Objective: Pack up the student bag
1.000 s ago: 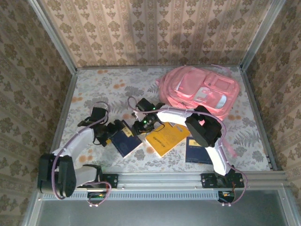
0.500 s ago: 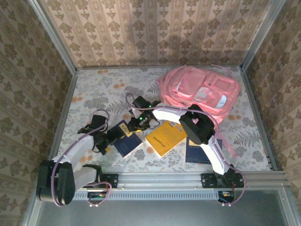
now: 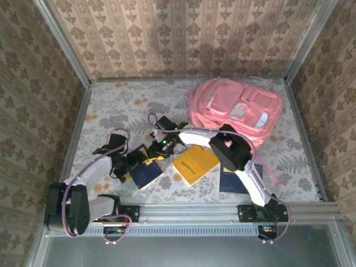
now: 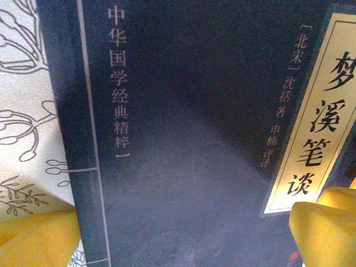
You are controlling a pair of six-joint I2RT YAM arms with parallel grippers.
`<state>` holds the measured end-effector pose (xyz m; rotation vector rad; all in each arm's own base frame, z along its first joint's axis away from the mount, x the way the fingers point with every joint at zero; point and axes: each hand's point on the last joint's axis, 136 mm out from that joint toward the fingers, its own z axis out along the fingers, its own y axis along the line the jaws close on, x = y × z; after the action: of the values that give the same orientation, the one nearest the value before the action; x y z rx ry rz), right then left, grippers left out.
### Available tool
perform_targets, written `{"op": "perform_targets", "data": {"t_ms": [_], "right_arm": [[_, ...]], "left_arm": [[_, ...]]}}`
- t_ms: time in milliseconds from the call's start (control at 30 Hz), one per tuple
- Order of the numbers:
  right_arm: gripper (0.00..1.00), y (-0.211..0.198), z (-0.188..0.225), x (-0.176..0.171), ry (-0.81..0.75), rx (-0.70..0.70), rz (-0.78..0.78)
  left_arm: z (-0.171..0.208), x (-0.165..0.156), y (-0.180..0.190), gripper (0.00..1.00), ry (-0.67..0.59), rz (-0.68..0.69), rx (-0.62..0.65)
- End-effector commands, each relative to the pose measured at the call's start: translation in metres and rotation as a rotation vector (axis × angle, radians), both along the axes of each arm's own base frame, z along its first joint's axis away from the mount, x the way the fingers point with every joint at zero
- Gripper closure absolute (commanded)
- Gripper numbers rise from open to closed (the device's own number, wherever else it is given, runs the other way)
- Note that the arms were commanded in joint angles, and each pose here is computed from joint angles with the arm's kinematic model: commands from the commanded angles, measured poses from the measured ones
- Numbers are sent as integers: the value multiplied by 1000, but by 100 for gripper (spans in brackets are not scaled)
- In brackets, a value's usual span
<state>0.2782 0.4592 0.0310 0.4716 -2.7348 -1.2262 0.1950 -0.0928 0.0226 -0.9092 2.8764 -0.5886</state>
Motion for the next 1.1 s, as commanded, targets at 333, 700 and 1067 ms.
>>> {"op": "perform_targets", "data": {"t_ms": [333,700,1067], "right_arm": [[87,6,7,-16,88,96,3],[100,-37,63,36,21,273,-184],[100,-61,143,58,-9,553,-283]], "left_arm": [[4,13,-20,0,-82,-54,-87],[64,14,9,0,-191,-19,31],[120,43,-28,0,-405,-107,-204]]}}
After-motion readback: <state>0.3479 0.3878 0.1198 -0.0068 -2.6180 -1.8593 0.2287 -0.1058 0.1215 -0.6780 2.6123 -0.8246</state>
